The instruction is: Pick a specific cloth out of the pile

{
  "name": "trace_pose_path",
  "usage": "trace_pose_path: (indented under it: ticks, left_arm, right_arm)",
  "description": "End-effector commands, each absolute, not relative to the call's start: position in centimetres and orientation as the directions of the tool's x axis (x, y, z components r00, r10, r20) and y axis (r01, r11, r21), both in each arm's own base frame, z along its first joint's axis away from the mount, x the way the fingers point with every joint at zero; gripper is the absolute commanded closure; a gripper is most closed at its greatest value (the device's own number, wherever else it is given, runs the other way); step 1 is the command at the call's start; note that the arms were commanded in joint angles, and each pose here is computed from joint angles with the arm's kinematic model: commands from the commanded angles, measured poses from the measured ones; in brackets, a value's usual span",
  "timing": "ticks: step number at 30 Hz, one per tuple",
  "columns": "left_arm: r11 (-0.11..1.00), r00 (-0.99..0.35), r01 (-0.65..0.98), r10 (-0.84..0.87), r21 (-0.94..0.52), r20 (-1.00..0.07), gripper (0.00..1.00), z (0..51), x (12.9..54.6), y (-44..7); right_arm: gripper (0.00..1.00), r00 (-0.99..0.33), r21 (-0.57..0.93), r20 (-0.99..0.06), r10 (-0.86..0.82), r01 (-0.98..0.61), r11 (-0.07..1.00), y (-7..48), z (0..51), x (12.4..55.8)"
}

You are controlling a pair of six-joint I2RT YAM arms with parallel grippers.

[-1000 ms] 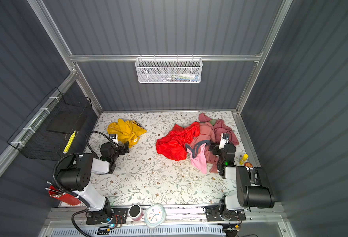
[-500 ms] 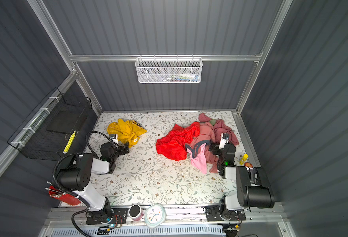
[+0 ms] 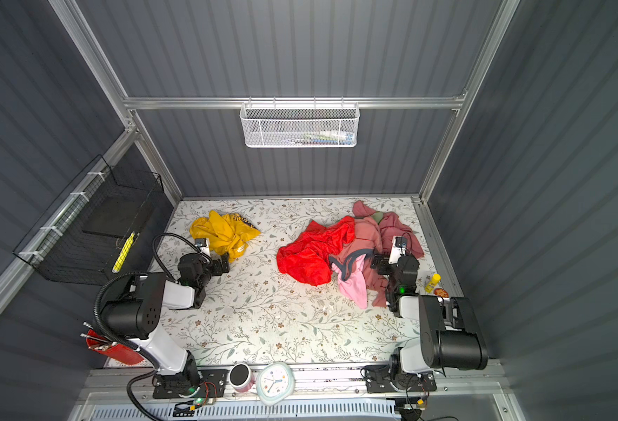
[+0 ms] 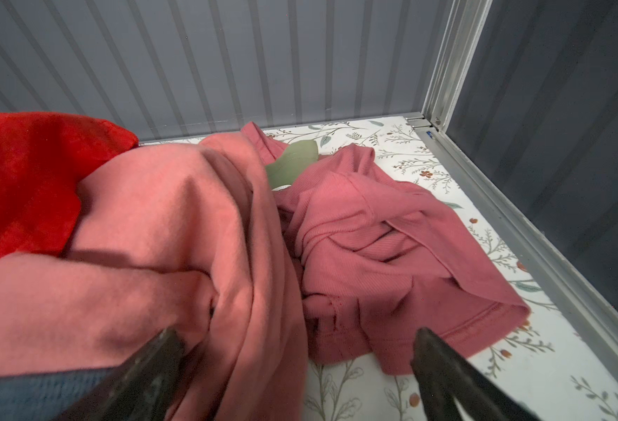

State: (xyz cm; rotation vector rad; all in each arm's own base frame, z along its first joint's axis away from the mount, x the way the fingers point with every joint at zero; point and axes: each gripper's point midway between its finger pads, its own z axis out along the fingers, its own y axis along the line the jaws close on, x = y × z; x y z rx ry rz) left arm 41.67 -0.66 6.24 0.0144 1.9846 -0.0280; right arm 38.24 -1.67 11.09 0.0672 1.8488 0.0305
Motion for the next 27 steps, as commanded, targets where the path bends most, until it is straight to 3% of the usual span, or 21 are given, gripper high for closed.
trace_pose_path:
  ticks: [1, 27]
  left_arm:
    - [0.999, -0.400, 0.031, 0.020, 0.009, -0.916, 0.00, 6.32, 41.83, -0.78]
    - [1.000, -0.405, 0.024, 0.027, 0.019, -0.914, 0.00, 6.25, 41.88, -0.81]
  right_arm:
    - [0.01, -0.246, 0.056, -0.967, 0.060, 0.024, 0.998, -1.72, 11.94, 38.75]
    - [0.01, -0.247, 0.056, -0.967, 0.060, 0.025, 0.998, -1.73, 11.90, 38.71]
